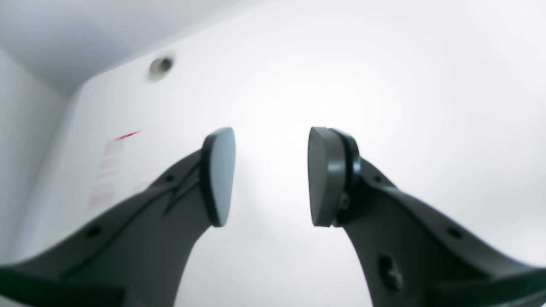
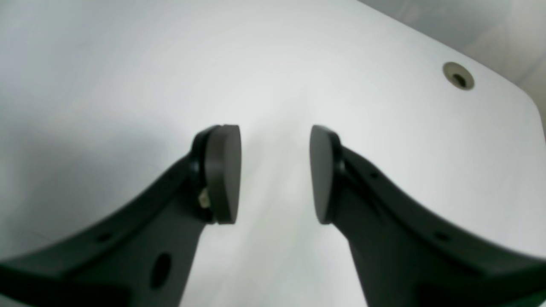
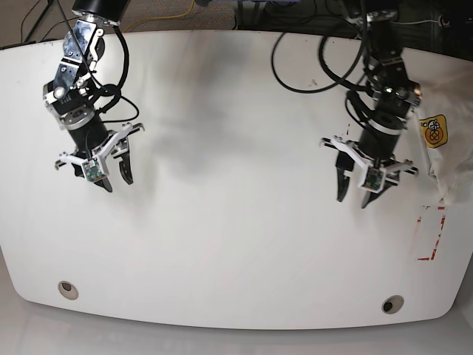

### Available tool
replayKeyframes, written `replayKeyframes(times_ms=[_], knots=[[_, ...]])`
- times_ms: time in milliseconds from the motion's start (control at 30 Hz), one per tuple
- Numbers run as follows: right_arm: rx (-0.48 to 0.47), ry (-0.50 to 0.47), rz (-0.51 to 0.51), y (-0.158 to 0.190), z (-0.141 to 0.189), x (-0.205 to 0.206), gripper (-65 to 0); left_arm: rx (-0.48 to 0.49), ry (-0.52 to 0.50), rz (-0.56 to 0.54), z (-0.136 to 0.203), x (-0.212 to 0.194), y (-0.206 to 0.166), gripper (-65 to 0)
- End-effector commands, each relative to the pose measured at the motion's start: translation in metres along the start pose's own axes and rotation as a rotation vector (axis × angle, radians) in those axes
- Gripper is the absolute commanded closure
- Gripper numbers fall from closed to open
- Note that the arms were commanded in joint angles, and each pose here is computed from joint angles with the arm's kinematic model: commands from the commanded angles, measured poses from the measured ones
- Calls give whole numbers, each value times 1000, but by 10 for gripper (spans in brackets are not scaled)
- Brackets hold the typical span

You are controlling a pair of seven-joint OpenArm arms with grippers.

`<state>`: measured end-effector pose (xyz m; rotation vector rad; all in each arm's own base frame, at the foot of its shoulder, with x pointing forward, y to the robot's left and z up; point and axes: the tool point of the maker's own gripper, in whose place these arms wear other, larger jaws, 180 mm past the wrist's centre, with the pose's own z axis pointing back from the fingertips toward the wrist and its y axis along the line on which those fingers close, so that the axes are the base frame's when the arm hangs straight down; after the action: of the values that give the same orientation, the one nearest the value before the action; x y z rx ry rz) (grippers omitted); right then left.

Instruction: Layout the t-shirt on the table in an organized manner, then fold the t-shirt properly

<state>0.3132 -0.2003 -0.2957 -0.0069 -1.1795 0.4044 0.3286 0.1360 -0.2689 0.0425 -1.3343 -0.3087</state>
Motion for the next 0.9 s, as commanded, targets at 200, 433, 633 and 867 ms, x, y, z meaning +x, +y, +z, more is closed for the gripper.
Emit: replayKeyframes(times_ms=[200,433,633,867], knots=[[28,-70,-37,24,21,-18,-247,62,-156,68,37,2,-30,-257],[75,-42,-114,49,54,-49,-247,65,-90,77,78,-34,-45,-257],[87,-16,-206,69,90,-70,-247,48,-14,76,120,-63,-54,-257],[111,42,-280,88,129,-86,-246,15,61,55,170,-87,-62,-257]])
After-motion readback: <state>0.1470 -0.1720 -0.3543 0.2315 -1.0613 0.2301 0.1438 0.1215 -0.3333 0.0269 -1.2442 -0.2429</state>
